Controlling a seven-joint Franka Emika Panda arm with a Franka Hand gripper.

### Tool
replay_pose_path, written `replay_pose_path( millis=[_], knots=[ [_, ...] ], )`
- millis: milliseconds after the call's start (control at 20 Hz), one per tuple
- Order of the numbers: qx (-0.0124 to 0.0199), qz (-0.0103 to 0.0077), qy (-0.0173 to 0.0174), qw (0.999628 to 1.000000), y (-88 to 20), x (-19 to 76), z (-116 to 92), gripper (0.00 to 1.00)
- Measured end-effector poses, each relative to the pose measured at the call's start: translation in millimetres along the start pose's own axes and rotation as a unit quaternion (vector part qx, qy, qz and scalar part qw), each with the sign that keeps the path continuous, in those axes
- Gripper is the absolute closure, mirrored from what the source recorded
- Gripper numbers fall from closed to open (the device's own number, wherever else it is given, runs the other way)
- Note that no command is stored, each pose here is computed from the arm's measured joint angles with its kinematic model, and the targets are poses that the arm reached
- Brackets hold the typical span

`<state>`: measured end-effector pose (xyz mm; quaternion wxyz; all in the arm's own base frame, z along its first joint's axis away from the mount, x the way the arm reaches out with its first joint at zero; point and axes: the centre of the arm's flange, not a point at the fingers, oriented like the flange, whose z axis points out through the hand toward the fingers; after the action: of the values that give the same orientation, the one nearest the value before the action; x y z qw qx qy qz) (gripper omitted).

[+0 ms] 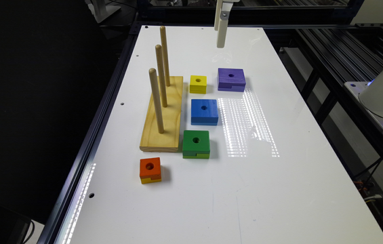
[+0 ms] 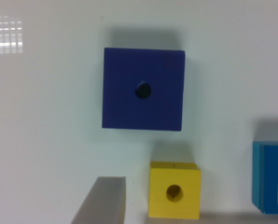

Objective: Pick up yellow block.

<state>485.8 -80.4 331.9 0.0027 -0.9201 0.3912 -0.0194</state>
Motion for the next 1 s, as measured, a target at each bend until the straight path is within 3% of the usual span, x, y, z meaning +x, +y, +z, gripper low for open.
replay_pose_path(
  millis=[150, 650, 850, 1000],
  knots=[
    [0.0005, 0.0007, 0.0009, 0.999999, 1.3, 4.1, 0, 0.0],
    [0.0007, -0.0002, 0.0014, 0.999999, 4.0, 6.7, -1, 0.0],
    [-0.0026, -0.0002, -0.0033, 0.999991, 3.9, 7.0, 7, 0.0],
    [-0.0032, -0.0002, -0.0043, 0.999985, 2.5, 8.9, 21, 0.0]
  ],
)
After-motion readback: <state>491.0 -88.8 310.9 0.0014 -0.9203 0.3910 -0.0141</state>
